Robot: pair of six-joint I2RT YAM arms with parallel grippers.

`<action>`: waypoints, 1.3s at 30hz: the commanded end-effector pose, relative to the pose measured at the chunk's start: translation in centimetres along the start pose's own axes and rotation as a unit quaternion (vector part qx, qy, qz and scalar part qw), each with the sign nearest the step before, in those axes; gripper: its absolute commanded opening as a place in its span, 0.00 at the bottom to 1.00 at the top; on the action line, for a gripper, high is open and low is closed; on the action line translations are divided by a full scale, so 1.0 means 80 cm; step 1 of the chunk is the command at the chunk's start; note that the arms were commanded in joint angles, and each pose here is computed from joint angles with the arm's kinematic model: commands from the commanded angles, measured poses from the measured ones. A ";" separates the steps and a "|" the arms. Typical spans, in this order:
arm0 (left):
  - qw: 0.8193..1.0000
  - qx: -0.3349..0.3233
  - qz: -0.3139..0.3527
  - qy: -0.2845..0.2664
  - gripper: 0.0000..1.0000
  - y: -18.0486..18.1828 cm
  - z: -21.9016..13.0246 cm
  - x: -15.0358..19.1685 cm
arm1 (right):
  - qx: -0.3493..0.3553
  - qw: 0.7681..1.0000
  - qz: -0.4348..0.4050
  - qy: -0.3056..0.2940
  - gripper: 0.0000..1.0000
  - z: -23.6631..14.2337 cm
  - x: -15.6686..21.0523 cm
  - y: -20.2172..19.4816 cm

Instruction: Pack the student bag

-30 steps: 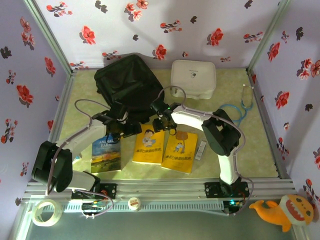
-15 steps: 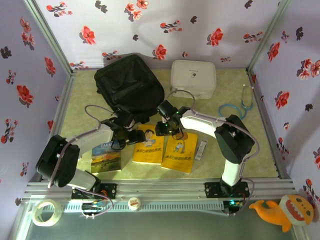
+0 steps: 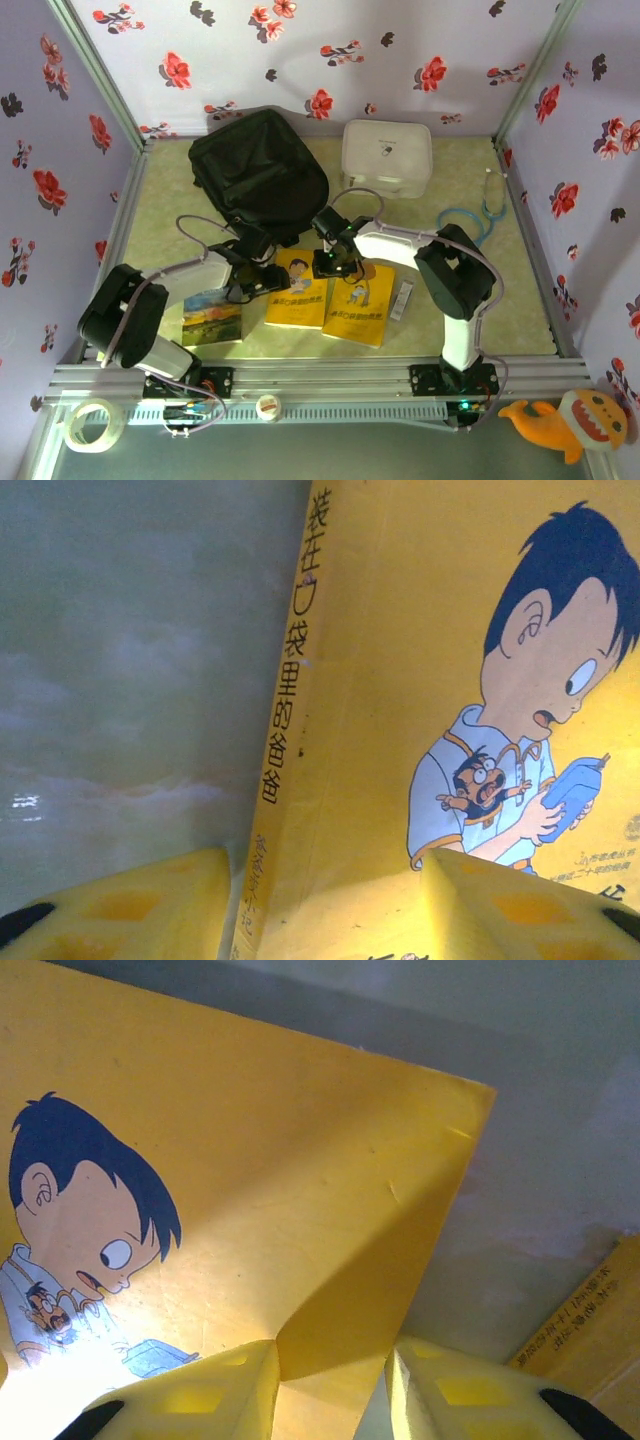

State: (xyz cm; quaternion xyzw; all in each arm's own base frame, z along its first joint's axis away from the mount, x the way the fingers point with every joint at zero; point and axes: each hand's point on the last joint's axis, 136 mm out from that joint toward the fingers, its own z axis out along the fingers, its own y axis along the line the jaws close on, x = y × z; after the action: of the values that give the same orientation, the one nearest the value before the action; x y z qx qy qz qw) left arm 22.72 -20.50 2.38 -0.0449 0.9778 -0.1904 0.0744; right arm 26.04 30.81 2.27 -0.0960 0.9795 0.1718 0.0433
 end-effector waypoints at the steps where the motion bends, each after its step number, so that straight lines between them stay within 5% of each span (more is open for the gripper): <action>1: 1.000 0.025 0.005 0.016 0.52 -0.013 0.007 0.007 | 0.030 0.999 0.025 0.031 0.33 0.024 0.014 -0.025; 16: 0.968 0.250 0.008 -0.031 0.38 -0.120 -0.073 -0.012 | -0.005 0.997 0.079 0.023 0.32 0.025 0.002 -0.031; 27: 0.973 0.228 -0.029 -0.003 0.25 -0.109 -0.040 -0.009 | -0.011 0.997 0.077 0.008 0.33 0.019 0.001 -0.034; 33: 0.972 0.231 0.000 -0.032 0.10 -0.116 -0.065 -0.018 | 0.000 0.996 0.065 -0.064 0.37 -0.019 -0.025 -0.036; 36: 0.968 0.243 0.026 -0.050 0.00 -0.127 -0.090 -0.021 | -0.016 0.990 0.057 -0.129 0.43 -0.059 -0.043 -0.028; 39: 0.962 0.258 0.052 -0.072 0.00 -0.141 -0.122 -0.027 | -0.037 0.976 0.060 -0.204 0.55 -0.110 -0.062 -0.022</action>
State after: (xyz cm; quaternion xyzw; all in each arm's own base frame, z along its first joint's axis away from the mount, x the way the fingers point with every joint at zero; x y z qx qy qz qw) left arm 23.26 -25.90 10.69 -0.0381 0.9134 -0.3893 0.1130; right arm 28.46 27.63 5.96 -0.0188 0.9684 0.2090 0.1346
